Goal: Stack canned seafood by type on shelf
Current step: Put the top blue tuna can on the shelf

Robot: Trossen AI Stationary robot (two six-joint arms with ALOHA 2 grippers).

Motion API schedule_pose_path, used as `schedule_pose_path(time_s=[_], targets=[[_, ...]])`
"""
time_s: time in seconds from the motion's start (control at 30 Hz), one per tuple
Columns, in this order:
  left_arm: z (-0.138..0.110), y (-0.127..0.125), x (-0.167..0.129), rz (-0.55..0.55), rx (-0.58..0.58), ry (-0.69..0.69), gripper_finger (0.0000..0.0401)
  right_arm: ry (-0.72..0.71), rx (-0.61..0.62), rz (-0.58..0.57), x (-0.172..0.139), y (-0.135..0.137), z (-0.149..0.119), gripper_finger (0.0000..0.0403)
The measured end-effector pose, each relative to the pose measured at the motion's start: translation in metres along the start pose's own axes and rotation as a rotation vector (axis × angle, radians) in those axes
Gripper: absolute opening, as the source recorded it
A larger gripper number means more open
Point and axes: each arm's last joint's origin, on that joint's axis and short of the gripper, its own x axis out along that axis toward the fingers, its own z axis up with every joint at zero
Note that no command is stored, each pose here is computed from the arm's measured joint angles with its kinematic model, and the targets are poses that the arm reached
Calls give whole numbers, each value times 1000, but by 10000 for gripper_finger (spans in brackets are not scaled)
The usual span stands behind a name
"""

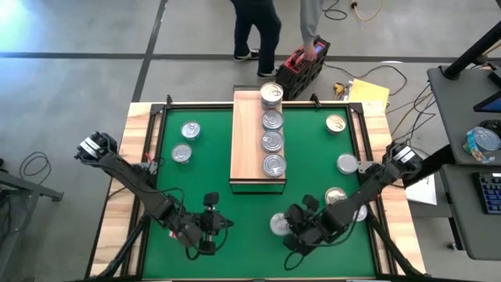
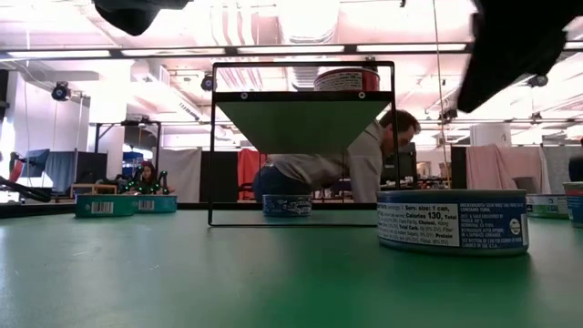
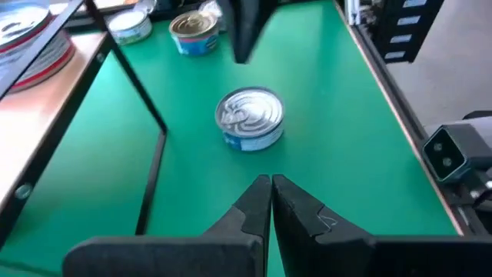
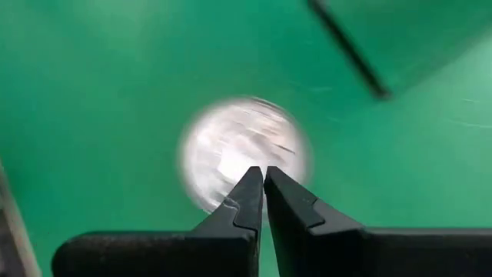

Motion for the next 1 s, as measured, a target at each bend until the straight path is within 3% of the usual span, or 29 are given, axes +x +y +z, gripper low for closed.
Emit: schedule_pose_path(time_s=[0.17,0.27,0.53,0.83,1.0], targets=[[0,-8,9,25,1,-7,0,56,0,-191,-4,-25,-17,12],[5,-15,14,25,0,-13,0,55,6,-219,3,-32,-32,12],[18,-38,35,47,75,68,0,30,43,-32,36,-34,-58,12],[26,-54,54,76,116,122,0,-31,24,88,44,-30,-61,12],[24,-55,57,89,72,123,0,-66,-3,97,44,-28,-59,12]])
